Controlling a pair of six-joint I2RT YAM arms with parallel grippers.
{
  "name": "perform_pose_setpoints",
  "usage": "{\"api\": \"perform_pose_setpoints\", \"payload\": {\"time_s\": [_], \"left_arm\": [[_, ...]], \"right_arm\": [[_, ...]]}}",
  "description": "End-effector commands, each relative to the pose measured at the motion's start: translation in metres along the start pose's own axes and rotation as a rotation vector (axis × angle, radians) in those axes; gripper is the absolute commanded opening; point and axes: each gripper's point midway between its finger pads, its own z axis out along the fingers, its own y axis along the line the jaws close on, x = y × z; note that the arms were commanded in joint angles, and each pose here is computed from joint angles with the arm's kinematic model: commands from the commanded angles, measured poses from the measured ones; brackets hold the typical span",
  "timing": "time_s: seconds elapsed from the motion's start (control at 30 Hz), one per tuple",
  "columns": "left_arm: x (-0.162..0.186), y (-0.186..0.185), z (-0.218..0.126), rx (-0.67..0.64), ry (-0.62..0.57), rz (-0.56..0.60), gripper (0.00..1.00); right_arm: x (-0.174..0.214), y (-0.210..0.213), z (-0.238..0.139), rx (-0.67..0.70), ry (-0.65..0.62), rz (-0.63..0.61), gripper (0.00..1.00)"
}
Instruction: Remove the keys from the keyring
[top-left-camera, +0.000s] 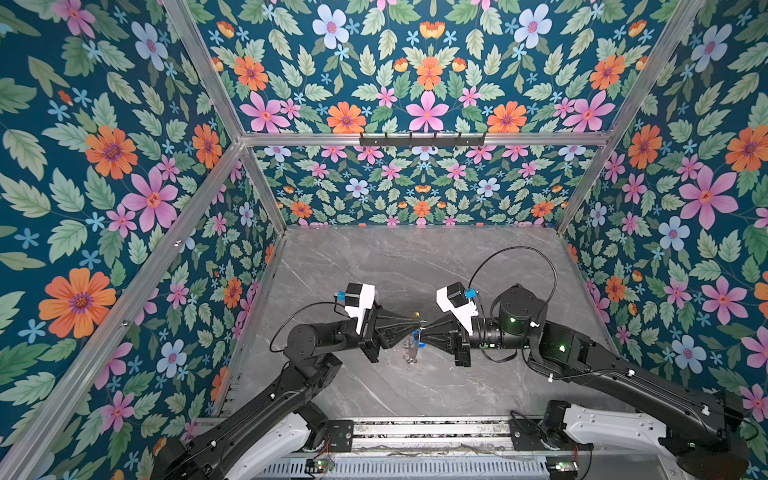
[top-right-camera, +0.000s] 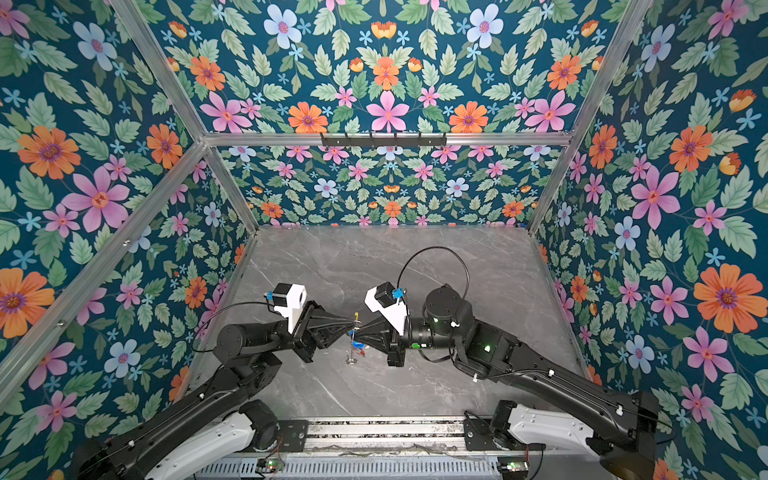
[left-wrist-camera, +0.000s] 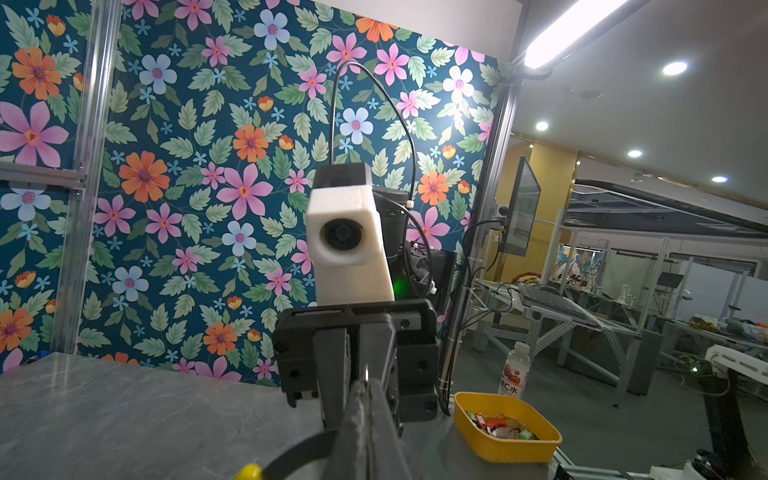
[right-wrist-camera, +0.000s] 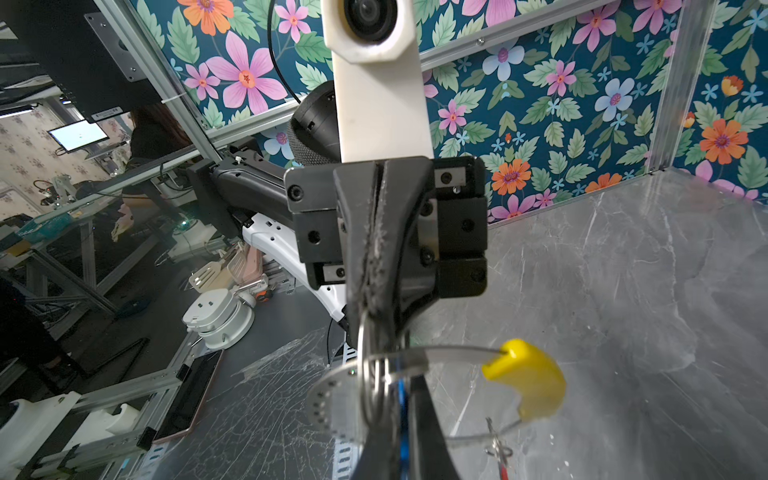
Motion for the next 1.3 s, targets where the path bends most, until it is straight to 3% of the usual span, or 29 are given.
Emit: {"api": "perform_pose_setpoints", "payload": {"time_s": [0.0,0.07,0.17,0.3,0.53,0.7,0.87,1.07,1.27], "left_arm": [[-0.008,-0.007,0.001,0.011,-0.006,0.049,0.0],[-0.009,-0.006,0.002,0.004,0.008,0.06,0.0],[-0.009,-0.005,0.004,-0.006,0.025,0.066,0.0],[-0.009,-0.003,0.004,-0.013,0.034,0.068,0.0],[-0.005,0.003,0.002,-0.047,0.034,0.075,0.0],[-0.004,0.006,0.001,-0.065,0.028,0.079,0.0],[-0.004,0.01,-0.001,-0.091,0.017,0.084,0.0],[-0.005,0.01,-0.002,-0.098,0.014,0.091,0.0],[-0.003,0.011,-0.003,-0.1,0.016,0.09,0.0]], "right_arm": [[0.0,-0.001,-0.004,0.019,-0.014,0.012,0.0],[0.001,-0.002,-0.009,0.033,-0.017,0.021,0.04],[0.0,0.004,-0.014,0.017,-0.016,0.027,0.21],[-0.004,0.009,-0.022,0.016,-0.029,0.022,0.35],[-0.026,0.01,-0.042,0.071,-0.158,0.001,0.43],[-0.043,0.006,-0.043,0.092,-0.225,0.014,0.43],[-0.049,0.013,-0.032,0.025,-0.205,0.012,0.43],[-0.049,0.008,-0.027,0.031,-0.205,0.024,0.24],[-0.048,0.005,-0.024,0.027,-0.203,0.038,0.21]]}}
